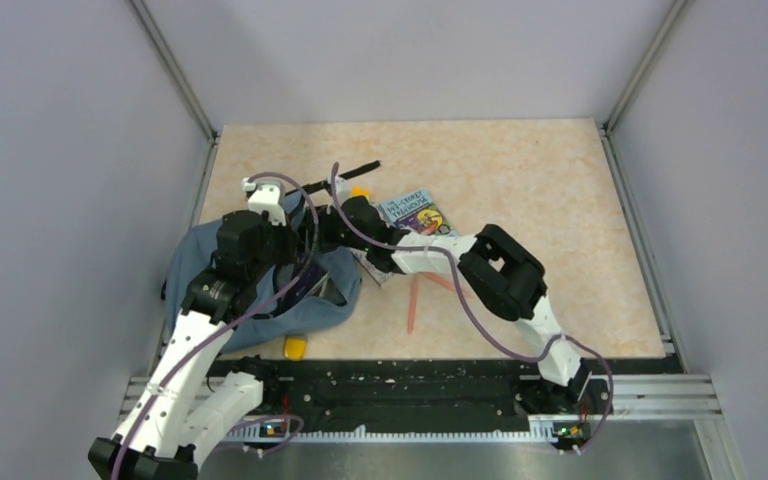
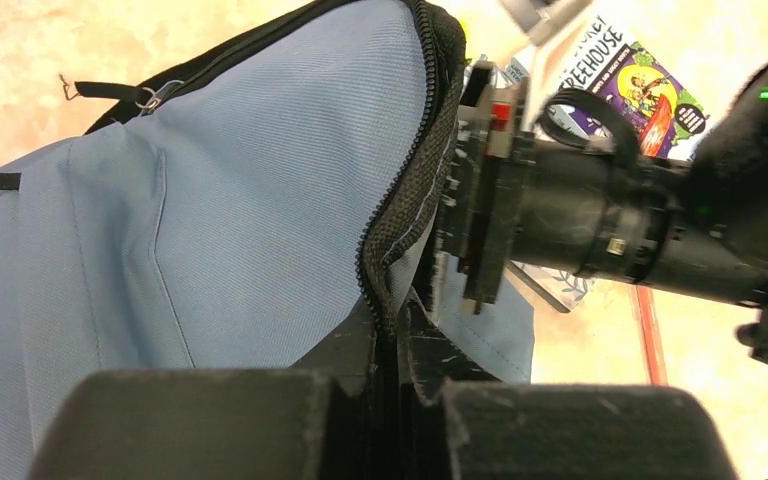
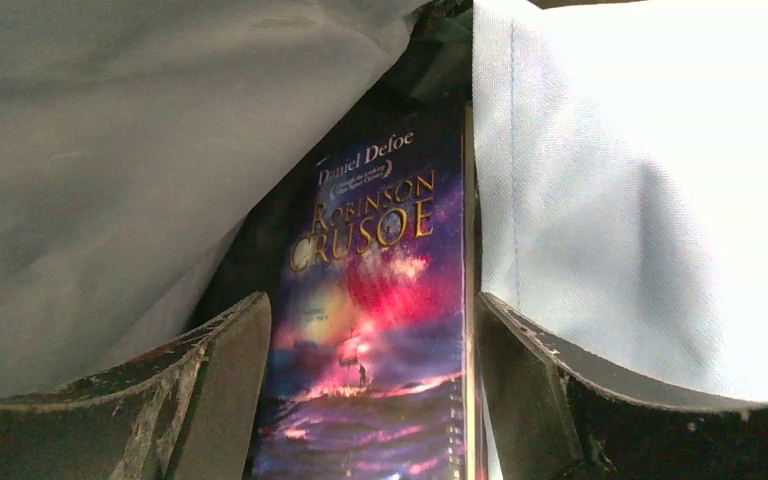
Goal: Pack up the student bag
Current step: Place the book in the student bag, then pick up the book from the center of the board.
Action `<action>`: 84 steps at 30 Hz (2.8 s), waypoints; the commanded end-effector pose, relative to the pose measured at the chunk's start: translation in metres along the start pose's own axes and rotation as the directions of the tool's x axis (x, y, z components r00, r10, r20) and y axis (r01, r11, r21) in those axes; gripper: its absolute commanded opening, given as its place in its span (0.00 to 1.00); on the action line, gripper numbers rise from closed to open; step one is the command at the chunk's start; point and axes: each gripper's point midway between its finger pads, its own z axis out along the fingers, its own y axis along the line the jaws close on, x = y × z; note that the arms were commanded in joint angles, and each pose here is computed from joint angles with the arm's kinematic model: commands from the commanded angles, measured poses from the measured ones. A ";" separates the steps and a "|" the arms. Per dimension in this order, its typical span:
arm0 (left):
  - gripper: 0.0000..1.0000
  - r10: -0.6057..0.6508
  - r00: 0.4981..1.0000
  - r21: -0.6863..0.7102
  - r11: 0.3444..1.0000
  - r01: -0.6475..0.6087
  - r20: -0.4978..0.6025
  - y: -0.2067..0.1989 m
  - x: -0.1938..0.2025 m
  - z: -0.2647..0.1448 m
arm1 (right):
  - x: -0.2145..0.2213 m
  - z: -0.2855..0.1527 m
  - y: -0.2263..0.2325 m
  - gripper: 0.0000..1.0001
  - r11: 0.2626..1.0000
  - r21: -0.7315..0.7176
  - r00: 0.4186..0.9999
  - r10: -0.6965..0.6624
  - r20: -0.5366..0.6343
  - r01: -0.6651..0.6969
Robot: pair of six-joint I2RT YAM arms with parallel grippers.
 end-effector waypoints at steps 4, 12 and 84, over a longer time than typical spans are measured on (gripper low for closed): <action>0.00 -0.016 0.996 0.087 0.996 0.008 0.092 -0.018 -0.025 -0.006 | -0.044 -0.031 0.023 0.71 0.980 0.046 0.969 -0.197 0.147 0.192; 0.00 -0.016 0.996 0.087 0.996 0.008 0.091 -0.018 -0.024 -0.006 | -0.021 -0.064 -0.007 0.70 0.951 0.154 0.956 -0.283 0.078 0.269; 0.00 -0.019 0.994 0.045 0.999 0.014 0.107 -0.011 -0.027 -0.008 | -0.006 -0.278 -0.179 0.91 0.638 0.227 0.582 0.424 0.694 -0.736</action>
